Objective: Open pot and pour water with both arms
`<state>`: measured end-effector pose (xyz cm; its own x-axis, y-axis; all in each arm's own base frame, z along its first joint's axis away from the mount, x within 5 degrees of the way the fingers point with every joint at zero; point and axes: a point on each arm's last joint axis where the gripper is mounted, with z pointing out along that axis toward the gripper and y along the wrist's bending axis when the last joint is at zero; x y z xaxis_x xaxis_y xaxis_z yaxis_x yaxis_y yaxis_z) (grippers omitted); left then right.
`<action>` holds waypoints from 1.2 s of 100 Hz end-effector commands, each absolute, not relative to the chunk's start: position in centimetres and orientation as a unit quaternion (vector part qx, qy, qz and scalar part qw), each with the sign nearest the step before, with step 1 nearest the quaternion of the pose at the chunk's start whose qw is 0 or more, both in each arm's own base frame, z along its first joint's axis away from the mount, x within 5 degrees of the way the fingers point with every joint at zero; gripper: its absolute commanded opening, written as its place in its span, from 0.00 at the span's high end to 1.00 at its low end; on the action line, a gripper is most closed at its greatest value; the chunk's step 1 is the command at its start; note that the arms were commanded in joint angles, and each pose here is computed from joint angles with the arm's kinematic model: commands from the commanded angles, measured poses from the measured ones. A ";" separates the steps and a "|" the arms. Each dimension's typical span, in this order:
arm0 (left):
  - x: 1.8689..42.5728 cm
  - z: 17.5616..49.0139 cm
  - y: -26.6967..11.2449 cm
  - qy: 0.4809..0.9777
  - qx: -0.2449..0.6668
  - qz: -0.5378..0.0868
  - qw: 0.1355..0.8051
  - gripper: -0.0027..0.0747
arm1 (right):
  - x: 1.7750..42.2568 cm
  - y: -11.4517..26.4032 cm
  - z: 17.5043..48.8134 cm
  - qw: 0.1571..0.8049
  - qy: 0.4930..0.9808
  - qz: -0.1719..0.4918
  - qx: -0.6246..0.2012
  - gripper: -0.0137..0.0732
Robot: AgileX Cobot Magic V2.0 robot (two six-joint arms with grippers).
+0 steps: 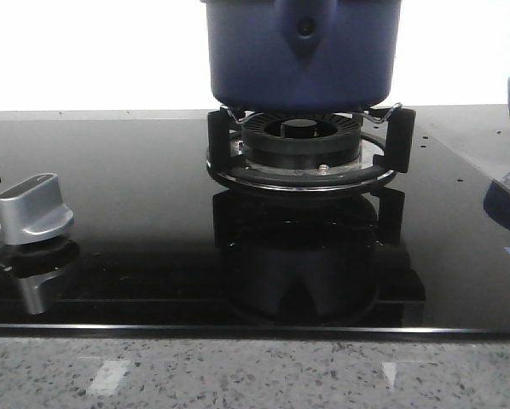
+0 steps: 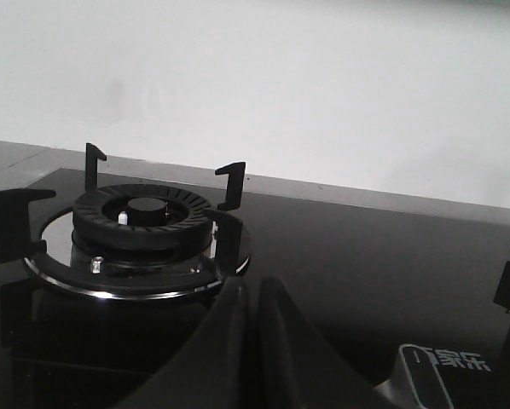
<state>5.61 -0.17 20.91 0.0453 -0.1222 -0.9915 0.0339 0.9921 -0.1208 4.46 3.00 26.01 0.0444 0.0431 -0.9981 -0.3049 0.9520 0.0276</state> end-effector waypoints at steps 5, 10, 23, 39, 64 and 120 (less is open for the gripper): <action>5.5 20.2 -0.1 0.678 -0.047 -0.066 0.730 0.99 | 4.4 2.8 27.0 0.730 0.668 0.120 -0.083 0.92; 5.5 20.2 -0.1 0.680 -0.047 -0.067 0.729 0.99 | 4.4 2.8 27.0 0.730 0.668 0.120 -0.083 0.92; 5.5 20.3 -0.1 0.679 -0.047 -0.067 0.729 0.99 | 4.4 2.8 27.0 0.730 0.668 0.120 -0.083 0.92; 5.5 20.3 -0.1 0.679 -0.047 -0.067 0.729 0.99 | 4.4 2.8 27.0 0.730 0.668 0.120 -0.083 0.92; 5.5 20.3 -0.1 0.679 -0.047 -0.067 0.729 0.99 | 4.4 2.8 27.0 0.730 0.668 0.120 -0.083 0.92; 5.5 20.3 -0.1 0.679 -0.047 -0.067 0.729 0.99 | 4.8 1.1 26.6 0.729 0.683 0.033 -0.037 0.92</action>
